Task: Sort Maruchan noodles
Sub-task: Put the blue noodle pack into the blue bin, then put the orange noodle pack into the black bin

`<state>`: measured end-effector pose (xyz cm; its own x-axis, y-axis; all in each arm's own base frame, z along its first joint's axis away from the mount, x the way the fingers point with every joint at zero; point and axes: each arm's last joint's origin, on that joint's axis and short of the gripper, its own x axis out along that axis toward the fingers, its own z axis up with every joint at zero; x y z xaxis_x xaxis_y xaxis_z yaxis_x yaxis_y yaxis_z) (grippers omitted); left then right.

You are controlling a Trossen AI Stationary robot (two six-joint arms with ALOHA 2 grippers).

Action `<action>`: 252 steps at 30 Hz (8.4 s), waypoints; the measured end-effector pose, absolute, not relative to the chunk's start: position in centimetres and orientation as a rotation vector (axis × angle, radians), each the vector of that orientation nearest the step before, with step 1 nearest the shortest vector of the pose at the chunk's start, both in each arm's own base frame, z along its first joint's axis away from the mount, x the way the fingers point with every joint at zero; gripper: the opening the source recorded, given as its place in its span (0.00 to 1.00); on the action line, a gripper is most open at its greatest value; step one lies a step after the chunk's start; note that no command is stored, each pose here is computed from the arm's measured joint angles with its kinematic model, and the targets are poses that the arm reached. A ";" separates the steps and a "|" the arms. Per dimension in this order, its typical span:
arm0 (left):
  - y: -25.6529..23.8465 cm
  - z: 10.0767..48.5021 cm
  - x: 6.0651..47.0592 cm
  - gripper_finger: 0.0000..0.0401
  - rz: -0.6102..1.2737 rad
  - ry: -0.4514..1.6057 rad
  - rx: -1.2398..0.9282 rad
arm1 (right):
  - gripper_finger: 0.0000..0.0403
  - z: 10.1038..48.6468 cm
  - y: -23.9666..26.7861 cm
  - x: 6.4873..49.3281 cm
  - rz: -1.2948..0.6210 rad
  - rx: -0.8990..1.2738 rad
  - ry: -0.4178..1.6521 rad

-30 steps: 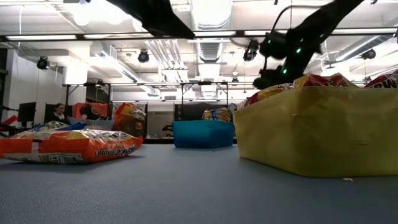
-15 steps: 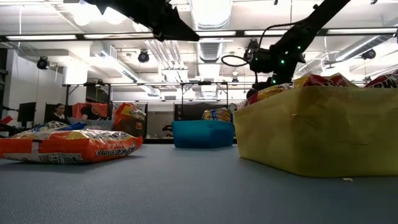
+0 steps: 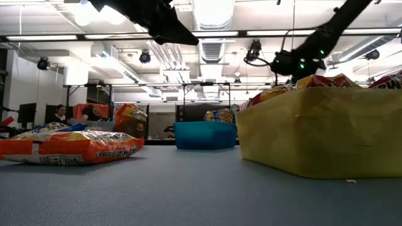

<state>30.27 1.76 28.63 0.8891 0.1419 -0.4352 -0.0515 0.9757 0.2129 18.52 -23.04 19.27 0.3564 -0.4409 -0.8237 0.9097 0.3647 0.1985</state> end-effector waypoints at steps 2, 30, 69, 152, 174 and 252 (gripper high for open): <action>1.8 28.6 30.3 0.00 0.102 0.463 0.199 | 0.69 18.2 -23.0 17.9 -1.003 0.770 0.719; 1.8 28.9 30.4 0.00 0.106 0.437 0.213 | 0.26 12.0 -19.5 15.8 -0.941 0.920 0.343; 1.9 31.7 28.3 0.00 0.209 0.344 0.248 | 0.02 22.6 -16.7 21.2 -0.584 0.631 0.132; 1.6 30.4 22.0 0.00 0.240 0.152 0.128 | 0.30 30.3 -15.7 34.7 -0.545 -0.055 0.980; 1.6 29.9 22.3 0.00 0.239 0.171 0.129 | 0.02 21.4 -14.4 31.9 -0.447 0.123 0.847; 0.1 26.2 24.9 0.00 -0.161 1.003 -0.169 | 0.02 24.0 -8.3 25.3 -0.338 0.076 0.457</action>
<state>24.91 0.11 26.19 0.5276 -0.2117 -0.8227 0.0563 0.9750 -0.2148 25.33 -8.32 24.02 0.8426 -0.3030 -0.4452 0.3370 0.9415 -0.0031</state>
